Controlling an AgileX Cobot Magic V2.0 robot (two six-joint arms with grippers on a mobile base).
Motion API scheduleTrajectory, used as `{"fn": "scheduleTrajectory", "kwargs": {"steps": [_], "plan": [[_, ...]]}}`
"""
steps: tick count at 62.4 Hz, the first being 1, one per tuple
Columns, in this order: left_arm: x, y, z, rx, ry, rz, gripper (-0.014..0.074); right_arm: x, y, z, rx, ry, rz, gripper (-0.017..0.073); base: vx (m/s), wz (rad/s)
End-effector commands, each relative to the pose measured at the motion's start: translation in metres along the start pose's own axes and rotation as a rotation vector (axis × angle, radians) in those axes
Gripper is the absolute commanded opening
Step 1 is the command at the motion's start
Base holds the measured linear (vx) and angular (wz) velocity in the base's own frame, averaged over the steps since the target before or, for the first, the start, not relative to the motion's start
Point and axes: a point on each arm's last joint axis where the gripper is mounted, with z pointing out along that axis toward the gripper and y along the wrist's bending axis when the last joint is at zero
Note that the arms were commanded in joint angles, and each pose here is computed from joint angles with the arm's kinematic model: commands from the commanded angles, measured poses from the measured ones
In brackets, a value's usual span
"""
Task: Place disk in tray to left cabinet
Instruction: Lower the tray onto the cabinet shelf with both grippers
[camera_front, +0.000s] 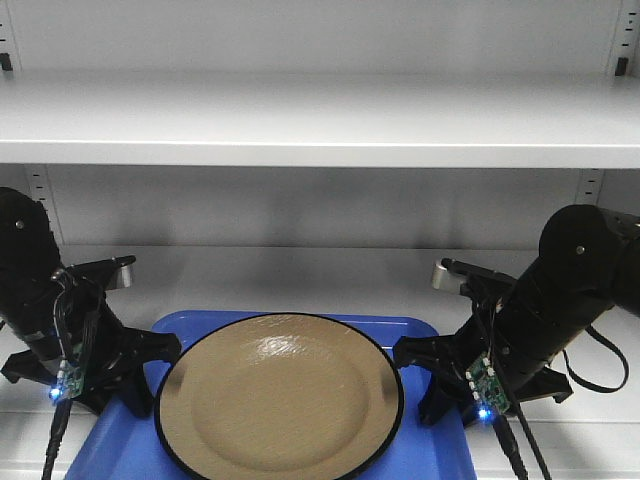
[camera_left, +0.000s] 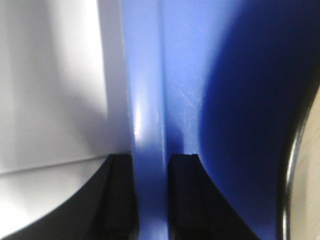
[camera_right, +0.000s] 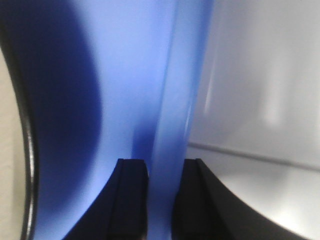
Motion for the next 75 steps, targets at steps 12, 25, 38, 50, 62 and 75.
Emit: {"fn": "scheduleTrajectory", "kwargs": {"steps": [12,25,38,50,62,75], "plan": [[0.001,-0.01,-0.029,0.038,-0.092,0.015,0.0,-0.003,0.011,-0.03,-0.044,-0.106,-0.033,-0.0002,0.05,0.03],[0.001,-0.01,-0.029,0.038,-0.092,0.015,0.0,-0.003,0.011,-0.03,-0.044,-0.106,-0.033,-0.0002,0.01,0.0],[0.001,-0.01,-0.029,0.038,-0.092,0.015,0.0,-0.003,0.011,-0.03,-0.044,-0.106,-0.033,-0.0002,0.0,0.0],[-0.003,-0.011,-0.029,0.045,-0.133,0.018,0.0,-0.01,0.011,-0.031,-0.051,-0.191,-0.032,-0.0002,0.0,0.0],[-0.016,-0.01,-0.029,0.035,-0.262,0.022,0.0,-0.026,0.012,-0.03,-0.065,-0.345,-0.028,-0.0002,0.0,0.0],[-0.033,-0.007,-0.022,0.025,-0.393,0.023,0.0005,-0.043,0.008,-0.016,-0.036,-0.453,-0.088,0.0006,0.0,0.0]]}}
